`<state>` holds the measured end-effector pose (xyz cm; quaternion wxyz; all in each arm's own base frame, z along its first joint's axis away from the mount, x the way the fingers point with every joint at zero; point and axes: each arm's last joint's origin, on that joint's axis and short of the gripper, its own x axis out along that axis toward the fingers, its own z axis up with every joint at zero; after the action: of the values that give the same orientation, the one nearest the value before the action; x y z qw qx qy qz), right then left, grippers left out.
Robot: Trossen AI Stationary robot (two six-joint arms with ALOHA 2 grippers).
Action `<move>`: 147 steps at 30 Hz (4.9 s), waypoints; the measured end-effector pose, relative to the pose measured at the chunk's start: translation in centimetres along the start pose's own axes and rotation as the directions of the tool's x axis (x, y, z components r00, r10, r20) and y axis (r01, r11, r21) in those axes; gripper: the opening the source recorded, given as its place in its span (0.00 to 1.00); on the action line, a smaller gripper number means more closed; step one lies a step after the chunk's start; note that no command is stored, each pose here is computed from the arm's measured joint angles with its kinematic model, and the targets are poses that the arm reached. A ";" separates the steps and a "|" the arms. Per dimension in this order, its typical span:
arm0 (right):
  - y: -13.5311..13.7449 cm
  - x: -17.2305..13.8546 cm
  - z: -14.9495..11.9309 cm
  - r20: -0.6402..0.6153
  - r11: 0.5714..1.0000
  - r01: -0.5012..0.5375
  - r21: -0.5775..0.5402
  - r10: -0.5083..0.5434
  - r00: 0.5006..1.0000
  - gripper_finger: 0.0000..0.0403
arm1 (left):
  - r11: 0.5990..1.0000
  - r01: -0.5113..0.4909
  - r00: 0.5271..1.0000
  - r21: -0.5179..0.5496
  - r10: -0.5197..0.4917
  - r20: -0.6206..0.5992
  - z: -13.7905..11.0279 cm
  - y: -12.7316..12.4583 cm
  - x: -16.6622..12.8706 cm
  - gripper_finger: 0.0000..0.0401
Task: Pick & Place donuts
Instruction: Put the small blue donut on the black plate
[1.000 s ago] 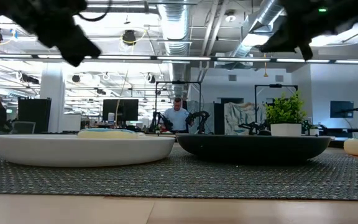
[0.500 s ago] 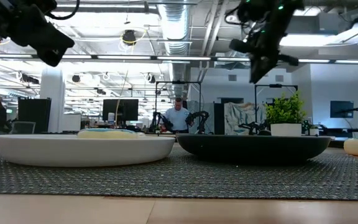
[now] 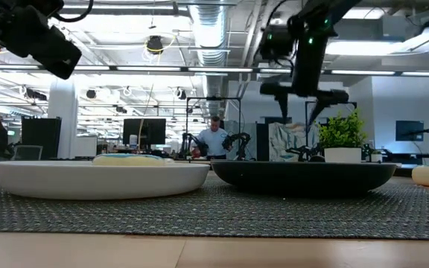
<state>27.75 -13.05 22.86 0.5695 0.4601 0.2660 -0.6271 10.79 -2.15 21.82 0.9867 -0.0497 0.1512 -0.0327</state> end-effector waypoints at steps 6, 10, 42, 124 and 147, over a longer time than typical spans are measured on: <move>-0.1 2.9 -0.4 0.014 0.983 0.137 0.120 -0.140 0.990 0.72 | 0.998 0.037 0.999 0.045 -0.036 -0.008 0.0 -0.1 0.0 0.00; 0.0 4.8 -0.8 -0.005 0.959 0.191 0.207 -0.195 0.981 0.73 | 0.997 0.043 0.999 0.069 -0.043 -0.009 0.0 -0.1 0.0 0.00; -1.5 11.4 -0.4 -0.069 0.913 0.285 0.291 -0.277 0.958 0.73 | 0.997 0.066 0.994 0.027 -0.064 -0.086 -0.7 -0.1 -0.1 0.00; 3.3 -2.9 -27.0 -0.497 -0.150 -0.474 -0.868 0.231 0.836 0.51 | 0.997 -0.032 0.992 -0.074 0.023 -0.123 -1.2 0.2 -0.1 0.00; 4.3 -3.6 -25.5 -0.477 -0.027 -0.481 -0.876 0.188 0.858 0.52 | 0.999 -0.024 0.994 -0.046 0.019 -0.104 -1.0 0.2 -0.1 0.00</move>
<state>38.57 9.65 15.74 0.8259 0.0660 0.5563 -0.0645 10.45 -2.06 20.88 0.9764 -0.0695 0.2035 -0.0211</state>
